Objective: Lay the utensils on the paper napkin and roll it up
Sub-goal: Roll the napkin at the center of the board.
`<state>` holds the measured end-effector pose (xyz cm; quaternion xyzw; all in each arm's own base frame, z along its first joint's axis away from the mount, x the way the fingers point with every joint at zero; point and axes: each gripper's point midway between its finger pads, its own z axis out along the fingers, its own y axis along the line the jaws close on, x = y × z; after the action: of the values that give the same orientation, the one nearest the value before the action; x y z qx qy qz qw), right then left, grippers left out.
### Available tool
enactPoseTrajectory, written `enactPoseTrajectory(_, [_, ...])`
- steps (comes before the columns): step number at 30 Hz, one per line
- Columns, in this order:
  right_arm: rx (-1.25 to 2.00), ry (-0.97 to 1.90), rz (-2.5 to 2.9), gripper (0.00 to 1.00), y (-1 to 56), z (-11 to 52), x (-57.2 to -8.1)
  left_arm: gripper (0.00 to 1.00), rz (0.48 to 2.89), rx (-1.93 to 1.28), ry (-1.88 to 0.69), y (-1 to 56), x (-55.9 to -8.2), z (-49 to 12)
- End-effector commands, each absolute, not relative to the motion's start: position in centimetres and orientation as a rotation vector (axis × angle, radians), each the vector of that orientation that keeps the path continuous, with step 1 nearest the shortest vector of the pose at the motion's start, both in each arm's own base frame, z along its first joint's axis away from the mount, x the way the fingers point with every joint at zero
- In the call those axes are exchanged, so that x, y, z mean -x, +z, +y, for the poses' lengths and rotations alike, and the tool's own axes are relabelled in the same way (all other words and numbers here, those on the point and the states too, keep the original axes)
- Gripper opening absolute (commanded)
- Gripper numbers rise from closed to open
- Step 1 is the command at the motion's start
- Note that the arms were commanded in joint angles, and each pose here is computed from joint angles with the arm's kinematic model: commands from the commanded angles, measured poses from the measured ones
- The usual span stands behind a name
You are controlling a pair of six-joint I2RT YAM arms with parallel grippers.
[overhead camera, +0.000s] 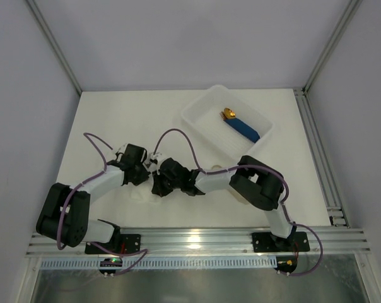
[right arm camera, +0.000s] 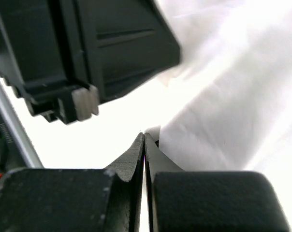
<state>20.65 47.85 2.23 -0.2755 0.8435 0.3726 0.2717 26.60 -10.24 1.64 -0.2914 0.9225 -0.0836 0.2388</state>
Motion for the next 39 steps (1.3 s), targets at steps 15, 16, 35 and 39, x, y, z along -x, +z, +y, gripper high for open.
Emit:
enactPoseTrajectory(15, [0.779, 1.034, 2.145, 0.04, 7.6, 47.8, -20.5, 0.0, 2.588, 0.786, -0.181, 0.4, -25.1, -9.7])
enactPoseTrajectory(16, [0.767, 1.057, 2.136, 0.04, 8.0, 47.9, -20.5, 0.0, 2.589, 0.784, -0.178, 0.4, -25.1, -9.6])
enactPoseTrajectory(35, [0.722, 1.224, 2.177, 0.03, 8.1, 48.2, -24.4, 0.0, 2.582, 0.792, -0.219, 0.4, -24.6, -9.8])
enactPoseTrajectory(39, [0.729, 1.229, 2.18, 0.04, 7.8, 48.9, -24.8, 0.0, 2.578, 0.79, -0.217, 0.6, -24.7, -9.8])
